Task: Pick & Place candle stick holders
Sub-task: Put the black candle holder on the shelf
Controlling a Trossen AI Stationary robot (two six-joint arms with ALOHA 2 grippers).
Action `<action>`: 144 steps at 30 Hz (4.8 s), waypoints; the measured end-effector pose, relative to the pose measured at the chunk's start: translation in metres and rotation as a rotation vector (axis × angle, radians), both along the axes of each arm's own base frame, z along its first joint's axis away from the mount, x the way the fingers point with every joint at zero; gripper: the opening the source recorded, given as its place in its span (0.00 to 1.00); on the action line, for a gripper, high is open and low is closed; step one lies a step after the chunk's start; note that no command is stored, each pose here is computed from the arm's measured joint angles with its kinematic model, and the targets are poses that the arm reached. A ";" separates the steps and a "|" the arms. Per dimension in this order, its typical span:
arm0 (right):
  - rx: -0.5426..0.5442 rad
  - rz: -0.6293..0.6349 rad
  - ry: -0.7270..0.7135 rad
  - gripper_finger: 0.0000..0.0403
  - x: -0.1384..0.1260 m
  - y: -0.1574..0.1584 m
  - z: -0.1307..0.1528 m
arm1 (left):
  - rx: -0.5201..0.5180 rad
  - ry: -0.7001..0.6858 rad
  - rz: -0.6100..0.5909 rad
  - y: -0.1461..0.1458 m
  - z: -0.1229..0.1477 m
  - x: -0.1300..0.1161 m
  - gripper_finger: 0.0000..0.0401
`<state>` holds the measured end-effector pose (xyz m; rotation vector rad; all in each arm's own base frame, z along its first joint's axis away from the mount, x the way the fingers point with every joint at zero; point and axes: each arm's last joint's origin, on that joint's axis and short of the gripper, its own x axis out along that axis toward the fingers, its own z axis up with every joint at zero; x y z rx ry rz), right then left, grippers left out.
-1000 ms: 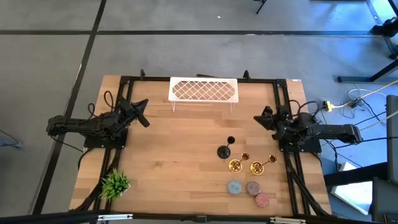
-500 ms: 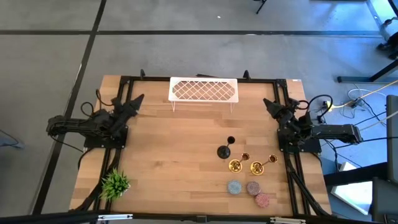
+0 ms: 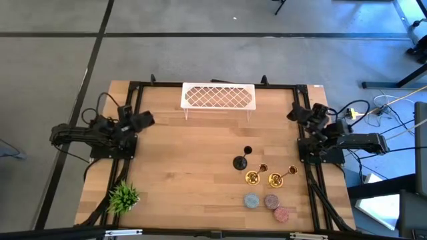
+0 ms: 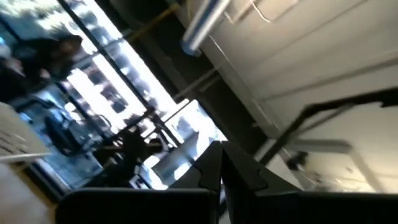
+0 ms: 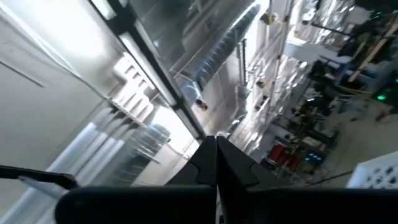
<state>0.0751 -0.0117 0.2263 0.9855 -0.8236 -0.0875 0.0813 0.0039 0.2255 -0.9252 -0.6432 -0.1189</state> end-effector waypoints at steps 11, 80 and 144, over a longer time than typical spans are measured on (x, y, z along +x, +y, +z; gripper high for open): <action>-0.057 0.095 -0.058 0.00 -0.004 0.003 0.013 | 0.293 0.136 0.032 -0.007 0.068 0.019 0.01; 0.177 0.934 1.758 0.45 0.003 0.061 0.176 | 0.311 0.501 -0.036 -0.007 0.093 0.079 0.01; 0.226 0.109 1.841 0.42 0.055 0.241 0.006 | 0.239 0.520 -0.005 0.002 0.089 0.090 0.01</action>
